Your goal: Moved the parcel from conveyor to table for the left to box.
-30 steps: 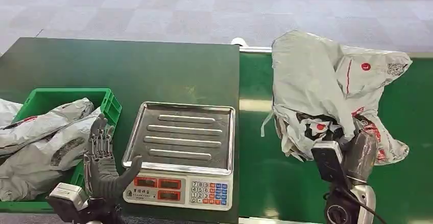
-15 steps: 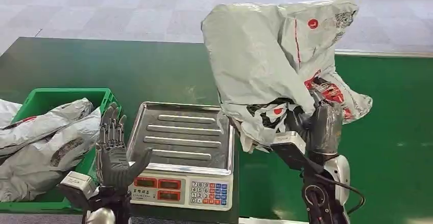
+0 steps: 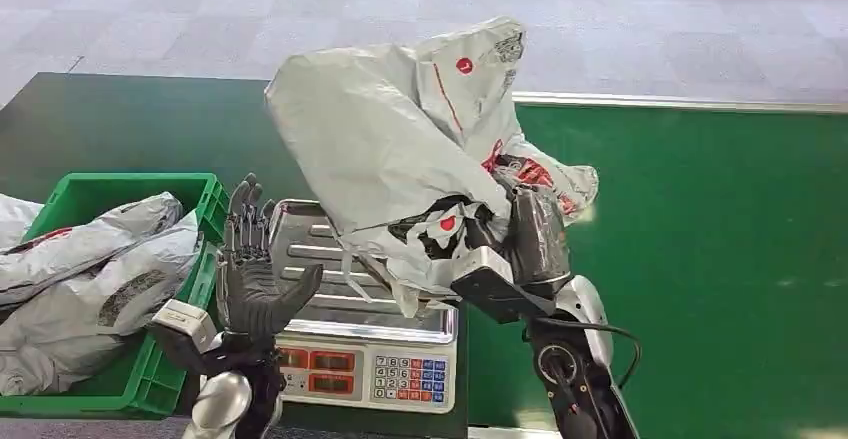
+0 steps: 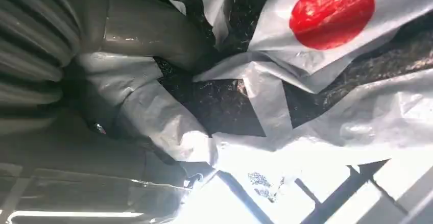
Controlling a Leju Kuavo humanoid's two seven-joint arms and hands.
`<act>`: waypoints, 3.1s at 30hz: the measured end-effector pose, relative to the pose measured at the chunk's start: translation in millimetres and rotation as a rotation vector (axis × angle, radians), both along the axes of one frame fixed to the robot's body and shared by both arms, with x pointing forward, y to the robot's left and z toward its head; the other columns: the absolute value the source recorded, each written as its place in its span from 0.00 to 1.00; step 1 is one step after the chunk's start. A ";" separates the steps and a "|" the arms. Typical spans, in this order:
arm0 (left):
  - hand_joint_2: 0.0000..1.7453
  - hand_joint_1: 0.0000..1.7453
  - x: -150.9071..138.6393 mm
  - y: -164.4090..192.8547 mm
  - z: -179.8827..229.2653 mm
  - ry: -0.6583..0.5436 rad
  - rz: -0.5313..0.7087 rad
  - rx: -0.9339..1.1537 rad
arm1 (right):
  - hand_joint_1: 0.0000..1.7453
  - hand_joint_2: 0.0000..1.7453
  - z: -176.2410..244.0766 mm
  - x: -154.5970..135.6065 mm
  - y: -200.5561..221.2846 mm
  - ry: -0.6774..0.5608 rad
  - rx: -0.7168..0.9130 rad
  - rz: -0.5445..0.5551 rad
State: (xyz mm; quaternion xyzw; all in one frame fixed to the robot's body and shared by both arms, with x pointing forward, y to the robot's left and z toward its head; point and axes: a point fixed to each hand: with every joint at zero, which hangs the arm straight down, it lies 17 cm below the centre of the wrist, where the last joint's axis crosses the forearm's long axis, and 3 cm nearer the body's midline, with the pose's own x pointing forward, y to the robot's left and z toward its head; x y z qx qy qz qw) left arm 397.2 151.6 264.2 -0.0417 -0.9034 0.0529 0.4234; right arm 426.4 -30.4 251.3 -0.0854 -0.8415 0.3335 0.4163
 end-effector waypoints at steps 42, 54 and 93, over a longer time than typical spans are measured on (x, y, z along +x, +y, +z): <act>1.00 0.00 -2.7 16.4 61.8 -0.183 0.180 0.008 | 1.00 1.00 -187.3 32.3 84.5 0.444 -0.497 0.141; 1.00 0.00 11.4 4.1 84.4 -0.224 0.131 -0.020 | 0.01 1.00 -189.7 -11.6 135.4 0.436 -0.547 0.311; 1.00 0.00 -14.4 31.4 30.9 -0.110 0.222 0.086 | 0.00 1.00 -46.0 16.0 13.6 0.152 0.012 0.188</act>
